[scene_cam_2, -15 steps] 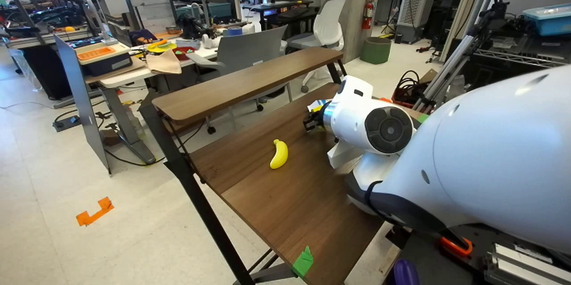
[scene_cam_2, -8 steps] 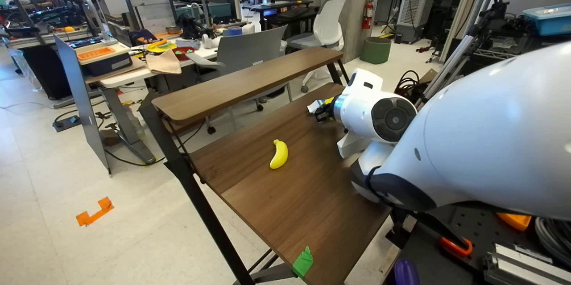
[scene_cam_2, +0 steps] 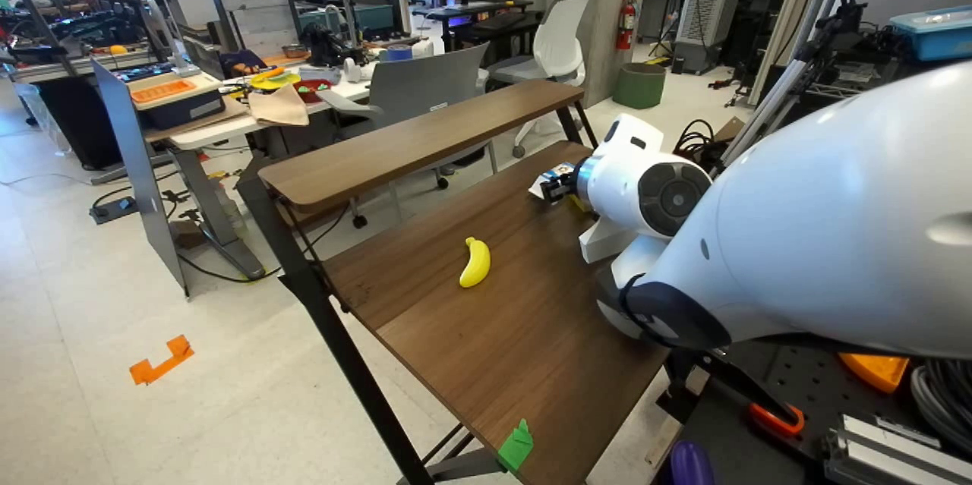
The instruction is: Move the yellow rectangular block to the right
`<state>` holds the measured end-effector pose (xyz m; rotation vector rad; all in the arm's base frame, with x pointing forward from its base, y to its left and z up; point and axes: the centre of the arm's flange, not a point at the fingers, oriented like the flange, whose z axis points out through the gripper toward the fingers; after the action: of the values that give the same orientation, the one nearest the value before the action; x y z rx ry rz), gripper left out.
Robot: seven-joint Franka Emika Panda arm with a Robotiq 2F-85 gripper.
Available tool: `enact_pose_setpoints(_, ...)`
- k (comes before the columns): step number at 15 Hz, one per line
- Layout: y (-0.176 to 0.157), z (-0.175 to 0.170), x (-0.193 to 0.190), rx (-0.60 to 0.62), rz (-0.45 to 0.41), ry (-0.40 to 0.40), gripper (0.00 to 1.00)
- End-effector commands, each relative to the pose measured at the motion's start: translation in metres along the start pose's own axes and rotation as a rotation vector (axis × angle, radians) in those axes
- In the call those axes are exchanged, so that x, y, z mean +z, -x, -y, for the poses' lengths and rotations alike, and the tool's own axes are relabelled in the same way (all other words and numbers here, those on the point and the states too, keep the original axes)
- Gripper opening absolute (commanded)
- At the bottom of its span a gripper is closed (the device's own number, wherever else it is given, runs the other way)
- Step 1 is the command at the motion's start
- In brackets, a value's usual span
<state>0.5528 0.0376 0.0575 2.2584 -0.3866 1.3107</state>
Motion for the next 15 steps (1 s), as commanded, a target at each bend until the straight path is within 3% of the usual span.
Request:
enact_pose_setpoints(1, 0.02, 0.013, 0.006, -0.027, -0.14, -0.031, 1.0)
enact_pose_setpoints(6, 0.022, 0.011, 0.0, -0.012, -0.136, -0.029, 1.0)
enact_pose_setpoints(7, 0.005, 0.0, -0.001, 0.019, 0.007, 0.004, 1.0)
enact_pose_setpoints(15, 0.006, 0.0, -0.002, 0.026, 0.007, 0.005, 1.0)
